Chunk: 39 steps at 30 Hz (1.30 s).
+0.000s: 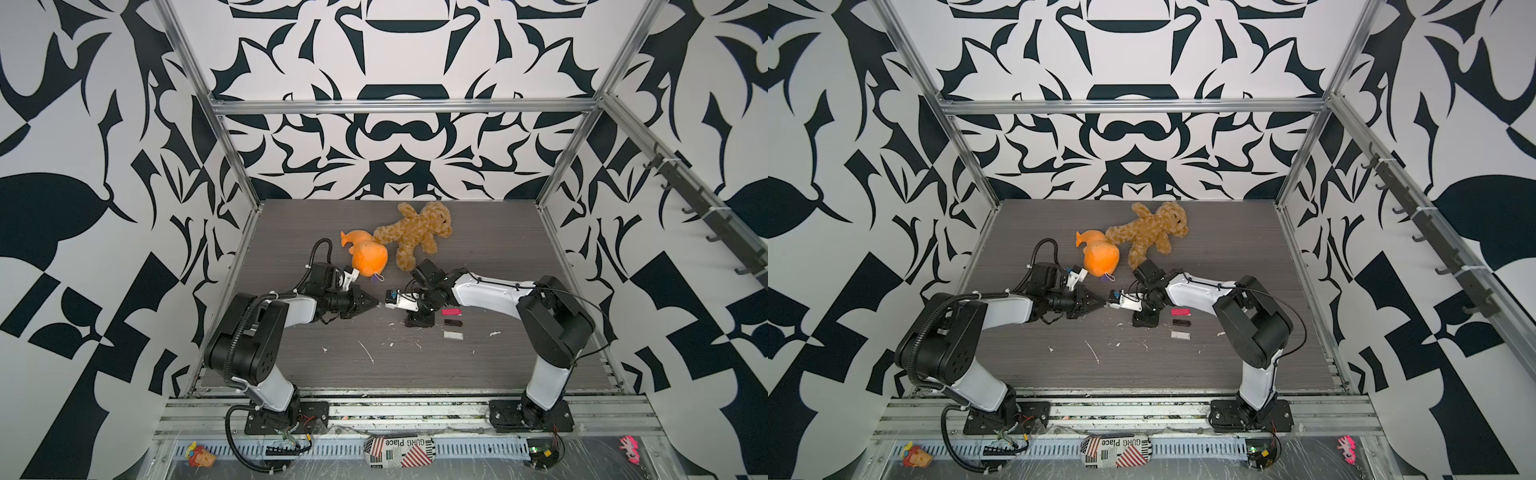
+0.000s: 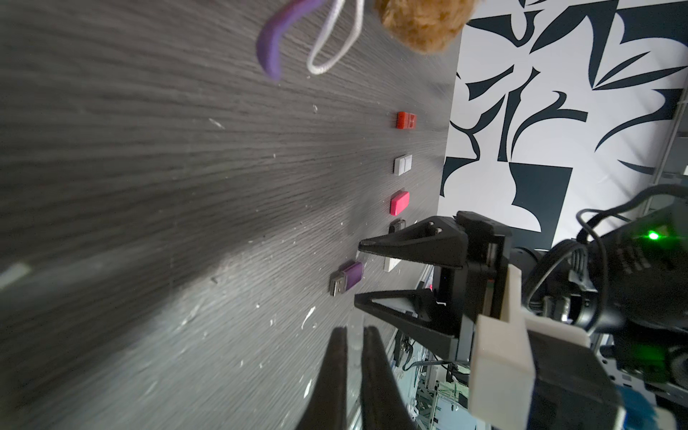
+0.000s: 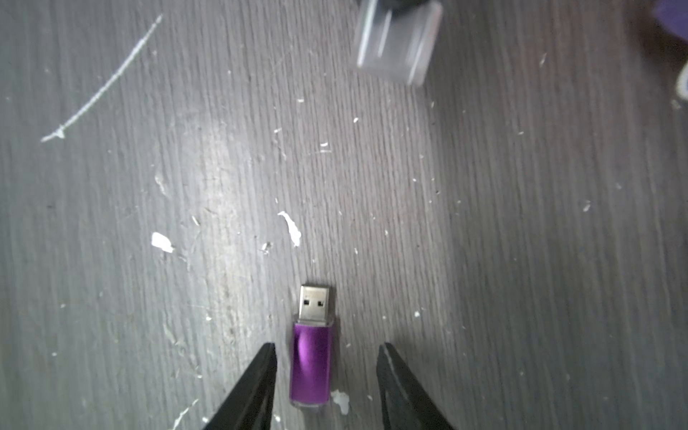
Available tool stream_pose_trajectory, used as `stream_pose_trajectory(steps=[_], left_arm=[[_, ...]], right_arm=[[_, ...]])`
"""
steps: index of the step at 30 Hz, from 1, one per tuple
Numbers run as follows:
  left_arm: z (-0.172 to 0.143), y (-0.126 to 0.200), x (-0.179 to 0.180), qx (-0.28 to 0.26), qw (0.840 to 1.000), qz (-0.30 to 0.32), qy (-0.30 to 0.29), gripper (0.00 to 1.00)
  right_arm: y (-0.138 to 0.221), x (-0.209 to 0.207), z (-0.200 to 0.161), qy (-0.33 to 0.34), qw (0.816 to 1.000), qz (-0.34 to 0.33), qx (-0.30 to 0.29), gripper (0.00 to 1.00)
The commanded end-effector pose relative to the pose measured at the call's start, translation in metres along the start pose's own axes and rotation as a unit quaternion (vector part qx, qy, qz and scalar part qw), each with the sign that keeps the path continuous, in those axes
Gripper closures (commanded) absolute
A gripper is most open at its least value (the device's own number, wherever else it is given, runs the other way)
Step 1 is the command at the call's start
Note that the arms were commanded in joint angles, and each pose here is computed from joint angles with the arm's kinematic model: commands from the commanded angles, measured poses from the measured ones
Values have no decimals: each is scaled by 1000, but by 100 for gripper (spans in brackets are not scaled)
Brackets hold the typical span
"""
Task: Close the usb drive cover
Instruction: Pick up the USB drive from the center of the board.
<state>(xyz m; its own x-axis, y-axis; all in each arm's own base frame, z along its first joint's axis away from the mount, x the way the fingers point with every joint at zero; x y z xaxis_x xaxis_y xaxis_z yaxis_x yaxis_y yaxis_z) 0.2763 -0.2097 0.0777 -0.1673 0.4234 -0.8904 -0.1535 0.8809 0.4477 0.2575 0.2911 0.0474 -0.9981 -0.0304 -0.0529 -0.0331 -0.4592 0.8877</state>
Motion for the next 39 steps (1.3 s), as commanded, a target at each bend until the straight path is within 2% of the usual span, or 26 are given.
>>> stream_pose_trajectory(steps=[1, 6, 15, 21, 23, 27, 30, 39], left_arm=[[6, 1, -4, -6, 1000, 1, -5, 93], [6, 2, -6, -5, 1000, 3, -8, 93], [7, 2, -8, -1, 1000, 3, -13, 94], [7, 2, -9, 2, 1000, 2, -15, 94], [7, 2, -10, 2, 1000, 3, -16, 94], [6, 2, -10, 2, 1000, 2, -16, 94], [7, 2, -11, 2, 1000, 1, -17, 94], [7, 3, -13, 1, 1000, 0, -19, 95]], right_arm=[[5, -6, 10, 11, 1000, -3, 3, 55], [0, -6, 8, 5, 1000, 11, 13, 59], [-5, 1, -4, 4, 998, 34, 45, 58], [-8, 1, -6, 3, 998, 36, 57, 69], [-7, 0, -8, 2, 998, 34, 60, 68], [-4, 4, -9, 1, 997, 37, 63, 58], [-3, 7, -15, 10, 997, 37, 70, 58], [-3, 6, -22, 13, 996, 33, 78, 74]])
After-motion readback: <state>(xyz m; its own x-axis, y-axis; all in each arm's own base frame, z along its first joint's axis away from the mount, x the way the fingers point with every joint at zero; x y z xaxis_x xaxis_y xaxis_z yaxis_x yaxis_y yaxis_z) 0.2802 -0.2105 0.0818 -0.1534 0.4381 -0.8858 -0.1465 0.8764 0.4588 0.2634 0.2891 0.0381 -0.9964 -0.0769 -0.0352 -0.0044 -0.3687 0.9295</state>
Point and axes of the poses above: each gripper's point midway between its finger pads, its own y axis back along the fingers, its own x axis along the line the jaws close on, z = x × y, the point moved 2 cm from there along y, back along the fingers, and after that the axes turned 10 degrees about y, right-handed, at the moved point
